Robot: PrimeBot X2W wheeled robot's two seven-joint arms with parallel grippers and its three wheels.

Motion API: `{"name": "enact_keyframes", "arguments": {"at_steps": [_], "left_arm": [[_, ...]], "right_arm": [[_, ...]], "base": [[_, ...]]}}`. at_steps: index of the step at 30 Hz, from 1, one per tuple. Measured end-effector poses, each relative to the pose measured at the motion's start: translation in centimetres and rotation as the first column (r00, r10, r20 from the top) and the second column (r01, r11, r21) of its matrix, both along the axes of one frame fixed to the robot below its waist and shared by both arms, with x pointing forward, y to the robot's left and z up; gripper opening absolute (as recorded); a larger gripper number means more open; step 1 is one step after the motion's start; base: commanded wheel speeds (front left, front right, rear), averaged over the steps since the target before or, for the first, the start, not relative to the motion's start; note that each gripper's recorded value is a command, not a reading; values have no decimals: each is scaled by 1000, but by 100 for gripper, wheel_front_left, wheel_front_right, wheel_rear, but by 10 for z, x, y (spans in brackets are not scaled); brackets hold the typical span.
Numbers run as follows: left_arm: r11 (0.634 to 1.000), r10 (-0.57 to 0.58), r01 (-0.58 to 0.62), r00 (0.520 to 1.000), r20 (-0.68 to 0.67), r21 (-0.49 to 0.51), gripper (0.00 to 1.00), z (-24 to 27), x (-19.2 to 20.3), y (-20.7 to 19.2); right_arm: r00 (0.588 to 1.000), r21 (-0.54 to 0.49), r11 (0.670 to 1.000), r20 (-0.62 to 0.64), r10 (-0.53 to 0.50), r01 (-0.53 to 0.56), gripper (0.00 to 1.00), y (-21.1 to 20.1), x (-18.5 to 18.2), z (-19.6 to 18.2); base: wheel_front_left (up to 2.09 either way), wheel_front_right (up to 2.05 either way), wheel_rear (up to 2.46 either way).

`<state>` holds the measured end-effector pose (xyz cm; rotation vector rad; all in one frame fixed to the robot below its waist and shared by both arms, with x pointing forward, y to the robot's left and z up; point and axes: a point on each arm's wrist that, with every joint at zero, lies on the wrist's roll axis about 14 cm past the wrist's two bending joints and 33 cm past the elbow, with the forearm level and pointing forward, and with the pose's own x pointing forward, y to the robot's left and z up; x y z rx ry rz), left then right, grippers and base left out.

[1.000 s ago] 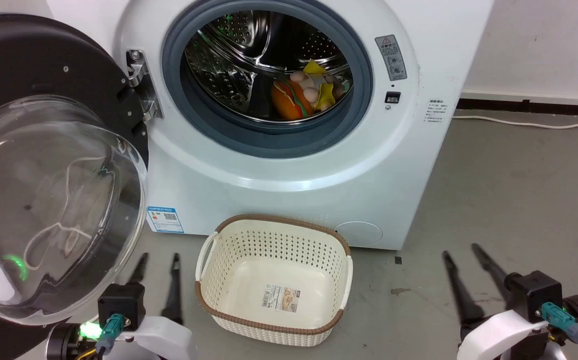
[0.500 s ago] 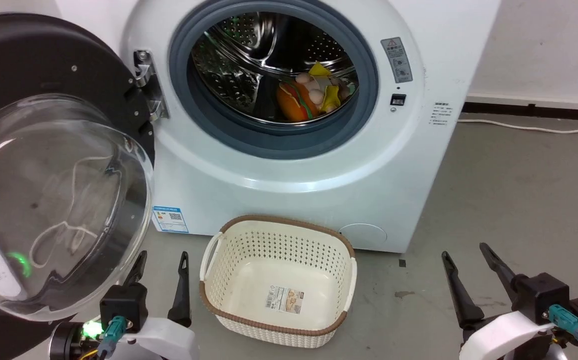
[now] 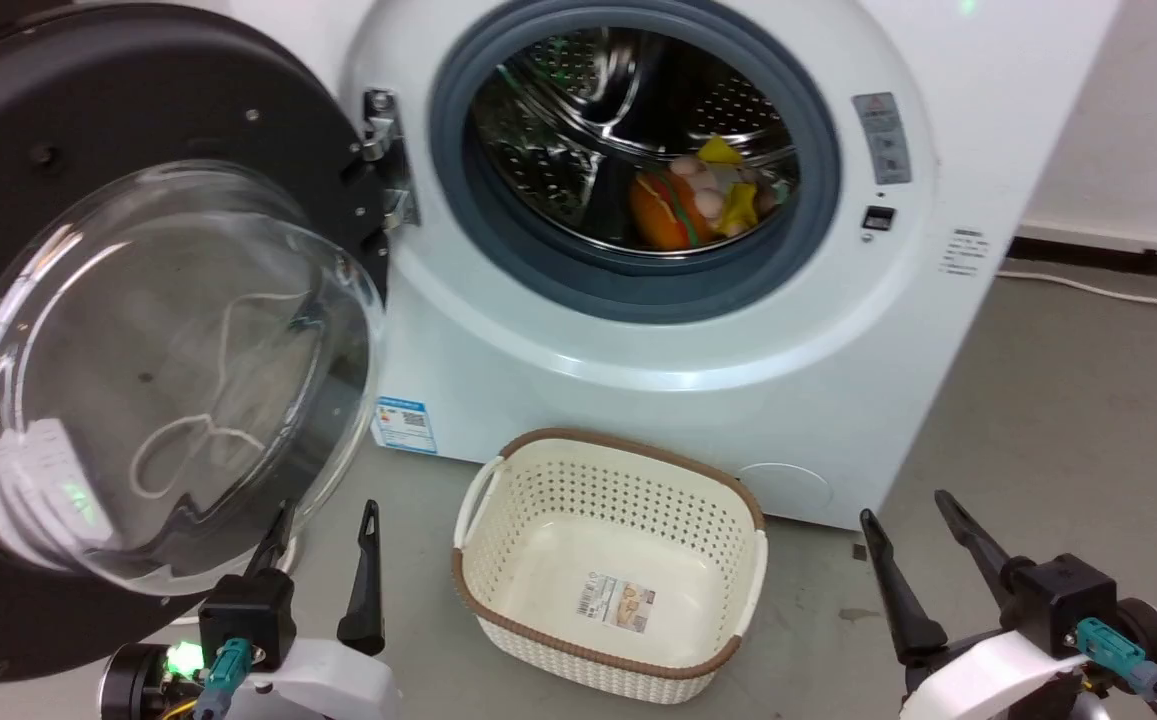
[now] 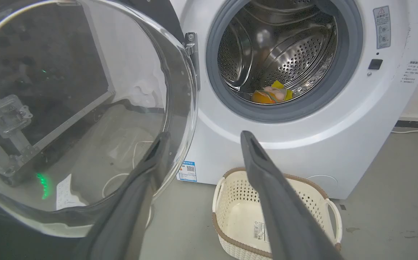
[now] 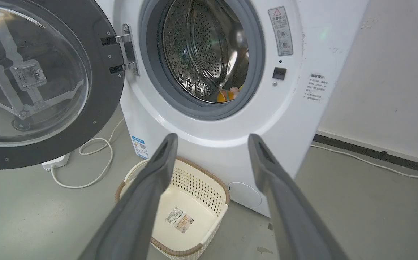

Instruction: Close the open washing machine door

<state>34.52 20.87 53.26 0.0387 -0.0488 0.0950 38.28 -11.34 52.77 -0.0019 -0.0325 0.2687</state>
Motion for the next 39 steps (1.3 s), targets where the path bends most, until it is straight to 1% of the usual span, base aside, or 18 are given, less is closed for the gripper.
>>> {"name": "enact_keyframes", "arguments": {"at_steps": [16,39], "left_arm": [[994,107,-107,994,29,-14,100,4,-19,30],[977,214,-213,974,78,-22,100,9,-48,58]], "right_arm": [[990,20,990,-3,142,-141,100,50,10,-5],[957,51,956,8,290,-290,100,103,8,-7]], "base": [[0,0,0],[0,0,0]]}}
